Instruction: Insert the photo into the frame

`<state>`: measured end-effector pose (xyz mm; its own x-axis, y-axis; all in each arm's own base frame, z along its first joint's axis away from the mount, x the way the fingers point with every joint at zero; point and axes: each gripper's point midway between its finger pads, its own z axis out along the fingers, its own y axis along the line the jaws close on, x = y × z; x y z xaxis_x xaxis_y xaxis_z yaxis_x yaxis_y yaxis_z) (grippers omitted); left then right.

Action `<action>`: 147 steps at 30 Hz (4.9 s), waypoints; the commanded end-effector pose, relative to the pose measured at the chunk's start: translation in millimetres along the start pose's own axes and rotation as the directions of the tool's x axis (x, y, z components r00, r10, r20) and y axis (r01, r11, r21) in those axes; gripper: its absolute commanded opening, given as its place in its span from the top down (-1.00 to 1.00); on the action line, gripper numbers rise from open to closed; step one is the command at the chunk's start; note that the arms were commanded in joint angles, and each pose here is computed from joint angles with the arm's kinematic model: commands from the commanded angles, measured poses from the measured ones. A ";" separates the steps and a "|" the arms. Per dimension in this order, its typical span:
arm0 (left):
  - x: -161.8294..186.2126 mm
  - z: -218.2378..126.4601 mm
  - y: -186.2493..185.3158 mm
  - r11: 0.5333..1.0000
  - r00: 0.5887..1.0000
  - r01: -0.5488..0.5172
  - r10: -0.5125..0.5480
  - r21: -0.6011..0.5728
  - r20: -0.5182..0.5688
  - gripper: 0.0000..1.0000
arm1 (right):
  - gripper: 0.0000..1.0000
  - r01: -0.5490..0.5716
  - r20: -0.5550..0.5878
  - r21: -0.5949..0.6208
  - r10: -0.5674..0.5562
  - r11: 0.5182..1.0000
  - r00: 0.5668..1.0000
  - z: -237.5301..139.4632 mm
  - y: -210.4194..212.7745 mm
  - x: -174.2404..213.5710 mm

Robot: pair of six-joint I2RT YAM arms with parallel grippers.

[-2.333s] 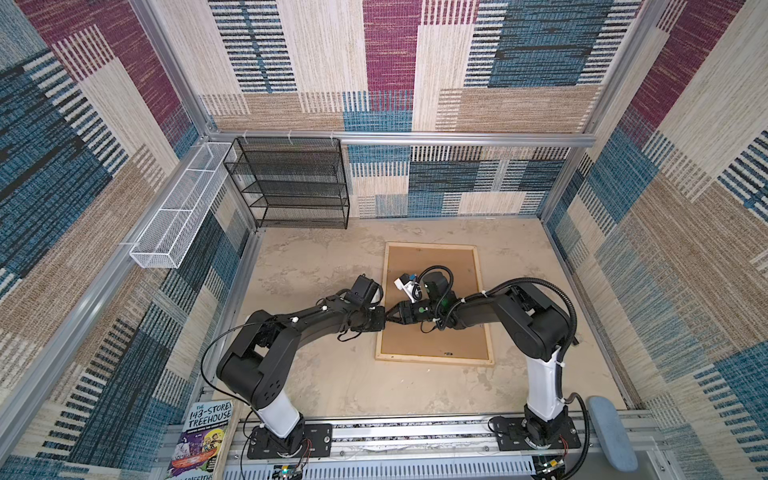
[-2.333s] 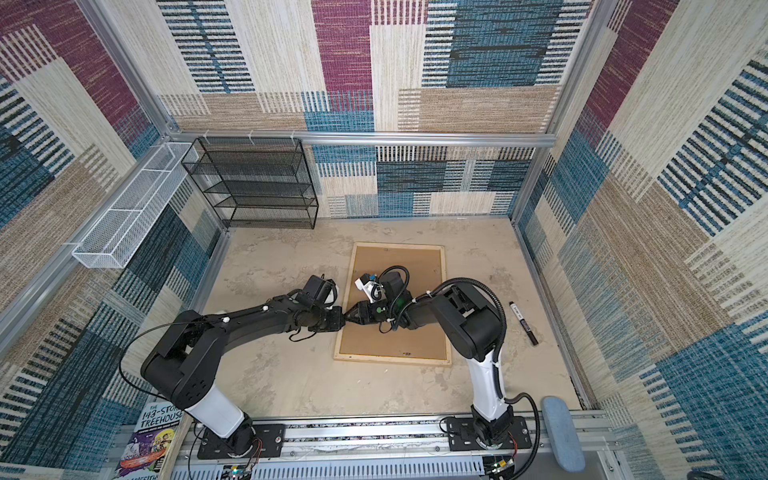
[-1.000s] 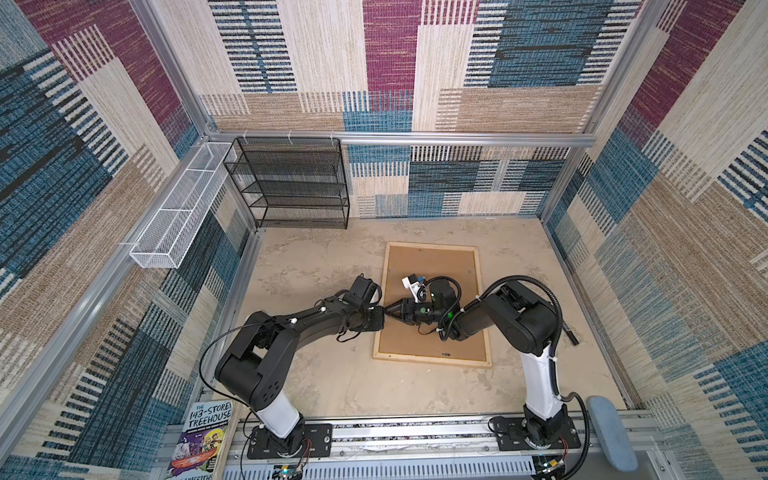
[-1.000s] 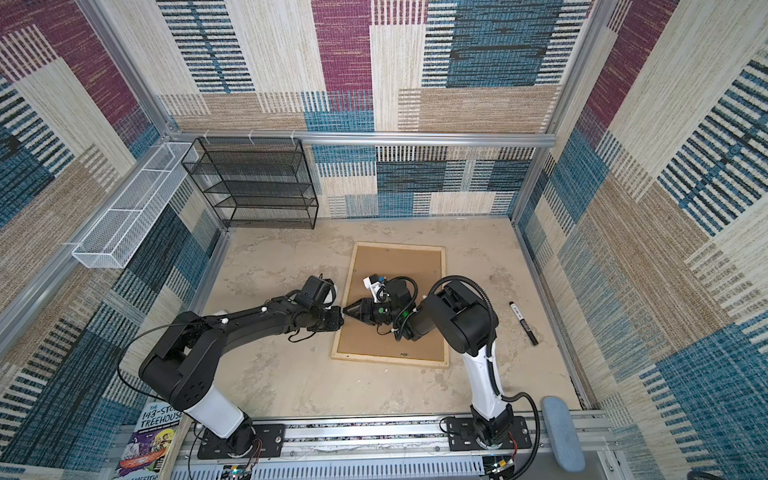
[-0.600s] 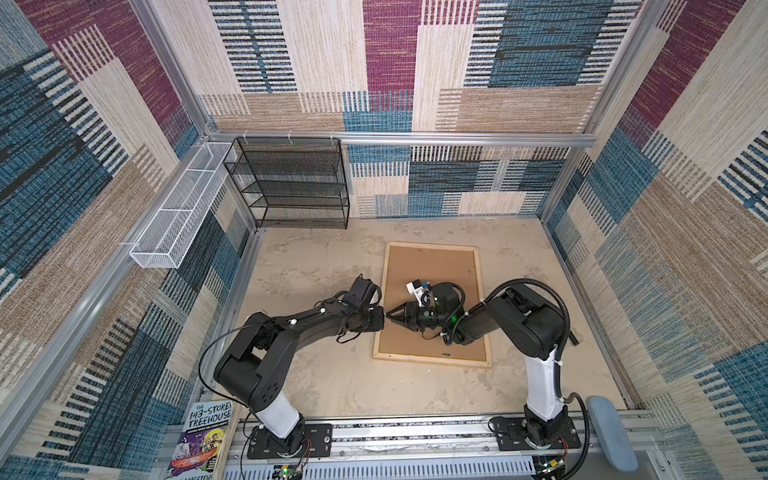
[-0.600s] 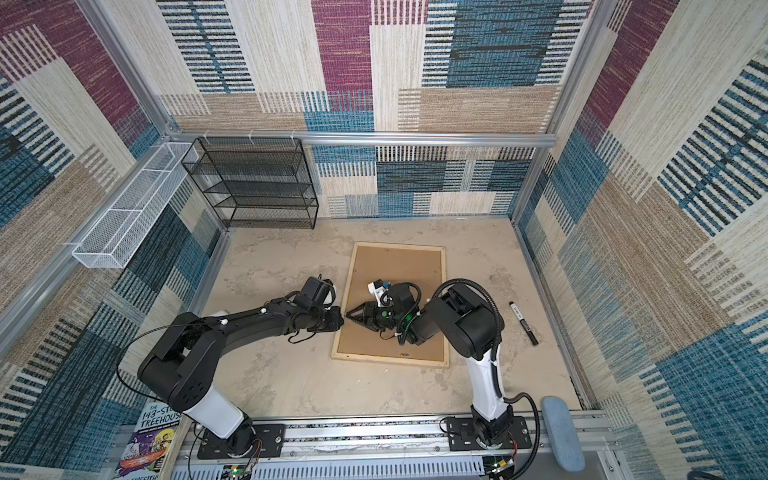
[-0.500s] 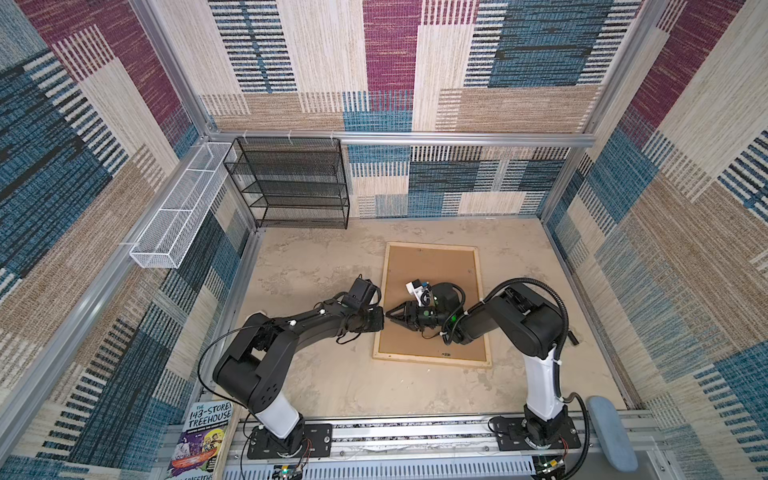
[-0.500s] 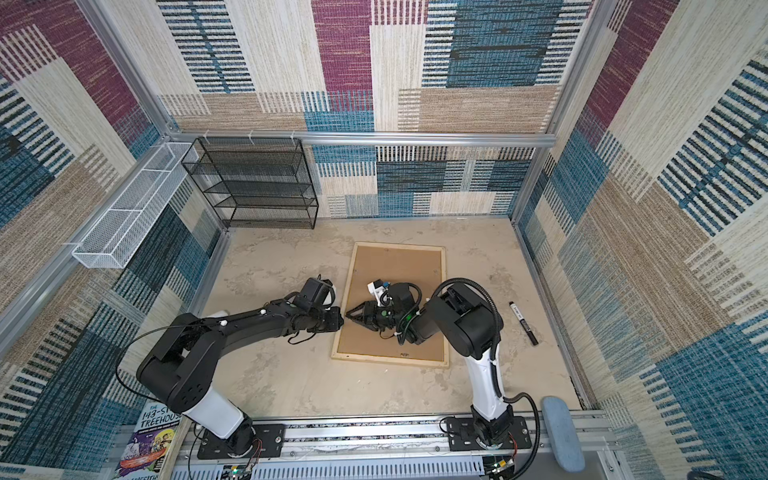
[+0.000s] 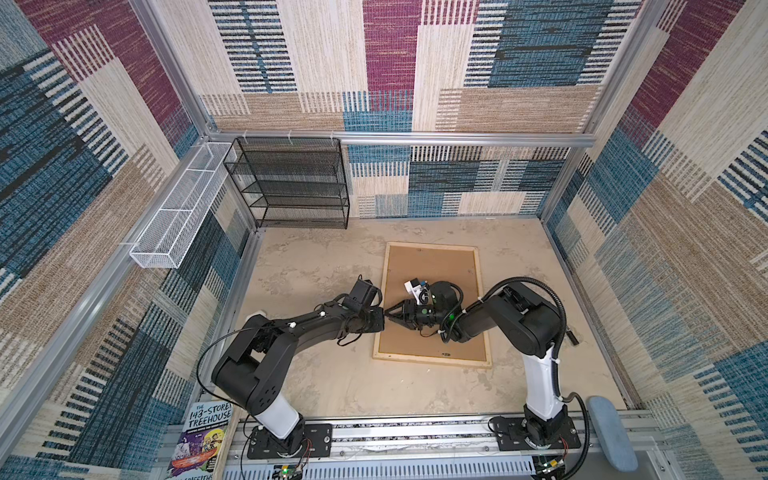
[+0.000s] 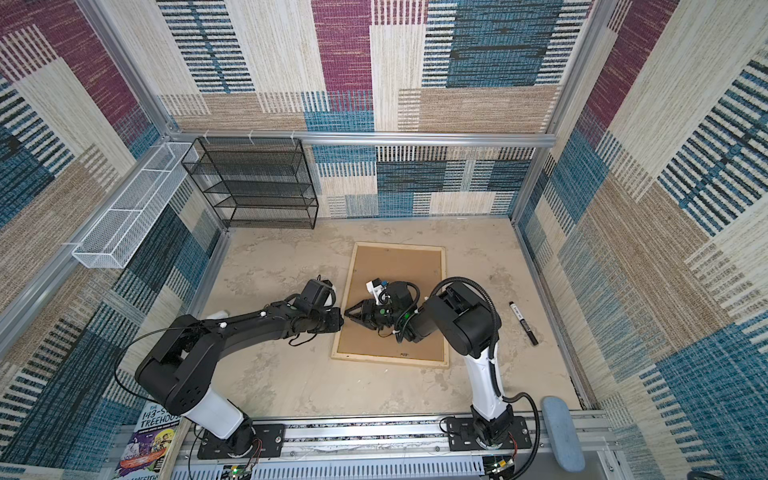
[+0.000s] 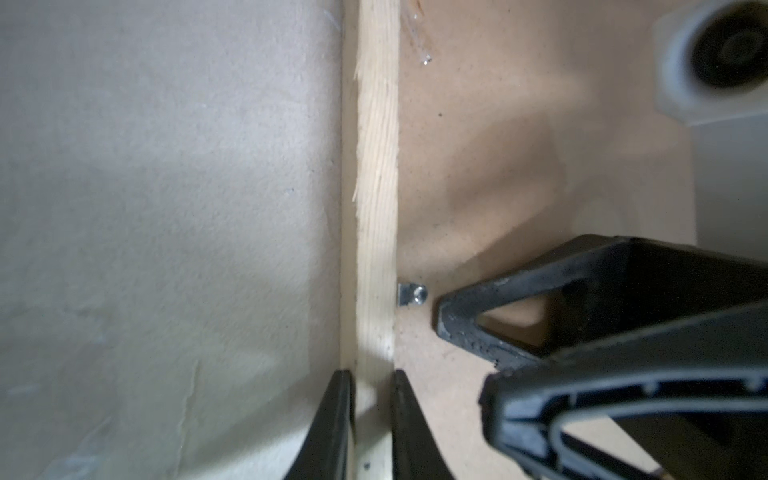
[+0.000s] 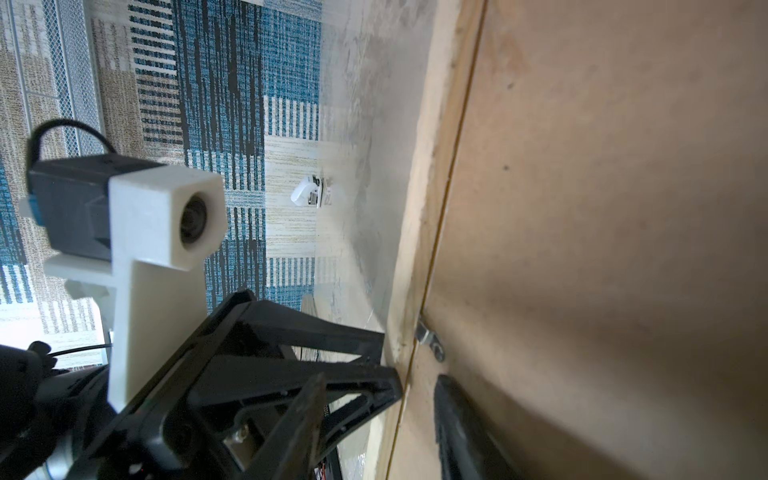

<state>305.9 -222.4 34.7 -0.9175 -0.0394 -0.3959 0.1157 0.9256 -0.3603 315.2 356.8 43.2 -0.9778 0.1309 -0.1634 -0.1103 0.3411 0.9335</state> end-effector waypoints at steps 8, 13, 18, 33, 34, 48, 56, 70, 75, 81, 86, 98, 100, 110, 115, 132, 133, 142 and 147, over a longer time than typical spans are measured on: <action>4.2 -2.3 -6.6 0.999 1.000 0.007 -0.006 0.035 -0.010 1.00 | 0.07 -0.105 0.032 0.186 0.101 0.977 0.994 0.3 -51.5 4.5; 4.8 -2.9 -6.6 0.999 1.000 0.006 -0.006 0.037 -0.010 1.00 | 0.07 -0.111 0.031 0.194 0.107 0.975 0.994 1.5 -57.0 5.3; 4.9 -2.7 -9.4 0.999 1.000 0.002 -0.001 0.047 -0.015 1.00 | 0.07 -0.111 0.021 0.190 0.109 0.975 0.994 3.7 -58.1 6.5; 4.4 -0.6 -11.3 0.999 1.000 -0.007 0.008 0.044 -0.023 1.00 | 0.08 -0.101 -0.013 0.167 0.104 0.981 0.994 11.9 -54.2 12.9; 4.2 -1.0 -10.3 0.999 1.000 -0.007 0.008 0.038 -0.022 1.00 | 0.08 -0.094 -0.013 0.161 0.098 0.982 0.995 11.4 -51.8 11.4; -11.5 -9.2 0.9 0.998 1.000 -0.013 0.014 -0.058 0.018 1.00 | -0.61 0.140 0.069 0.140 -0.151 0.980 0.986 -26.8 11.0 -24.1; -25.6 -18.6 -1.9 0.997 0.998 -0.029 0.032 -0.066 0.047 0.58 | -0.93 0.271 0.143 0.232 -0.308 0.934 0.941 -61.2 37.2 -43.9; -13.8 -27.0 1.7 0.998 1.000 -0.018 0.019 -0.066 0.021 0.49 | -0.99 0.293 0.143 0.267 -0.338 0.918 0.930 -71.3 32.8 -54.2; 13.0 -44.7 10.8 0.994 0.998 0.032 -0.027 -0.102 0.054 0.54 | -0.99 0.327 0.149 0.419 -0.419 0.847 0.896 -89.1 18.4 -97.6; 44.7 -67.5 -3.2 0.997 0.993 0.053 -0.046 -0.057 0.112 0.54 | -0.97 0.325 0.126 0.595 -0.485 0.735 0.866 -113.7 -12.1 -168.6; 74.5 -58.5 -15.4 0.998 0.997 0.032 -0.029 -0.047 0.071 0.54 | -0.92 0.310 0.130 0.657 -0.508 0.687 0.851 -134.4 -33.5 -219.5; 86.3 -26.0 -32.1 0.998 0.998 0.062 -0.061 -0.013 0.023 0.55 | -0.69 0.327 0.073 0.702 -0.520 0.632 0.851 -128.7 -79.3 -292.5; 87.0 -24.1 -30.8 0.998 0.998 0.061 -0.061 -0.020 0.021 0.55 | -0.68 0.345 0.062 0.686 -0.525 0.640 0.849 -123.5 -79.5 -295.3; 77.0 -30.9 -19.7 0.996 0.998 0.046 -0.042 -0.077 0.053 0.55 | -0.59 0.385 0.049 0.649 -0.542 0.656 0.839 -119.1 -65.8 -295.7; 60.4 -47.5 -20.2 0.994 0.995 -0.003 0.014 -0.108 0.101 0.44 | -0.58 0.417 0.089 0.629 -0.593 0.656 0.800 -128.2 -36.5 -292.2; 10.8 -31.4 -19.8 0.997 0.994 0.008 0.000 -0.071 0.107 0.39 | 0.43 0.534 0.022 0.447 -0.605 0.718 0.796 -45.7 7.1 -209.6; 10.0 -29.0 -21.8 0.998 0.995 0.007 -0.001 -0.066 0.104 0.40 | 0.46 0.535 0.016 0.443 -0.603 0.719 0.797 -39.8 7.1 -206.4; 7.4 -14.0 -25.8 0.997 0.997 0.005 0.001 -0.071 0.076 0.46 | 0.84 0.489 -0.004 0.433 -0.541 0.757 0.841 -4.2 -15.6 -196.8; 9.3 -11.3 -23.3 0.996 0.998 0.006 -0.001 -0.086 0.065 0.52 | 0.89 0.477 0.003 0.428 -0.529 0.768 0.849 2.1 -22.7 -198.2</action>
<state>290.0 -238.4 48.8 -0.8893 -0.0815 -0.4499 0.0605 0.9543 -0.2925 504.6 319.9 48.2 -0.7815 -0.0965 -0.6164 -0.4745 0.7334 0.4868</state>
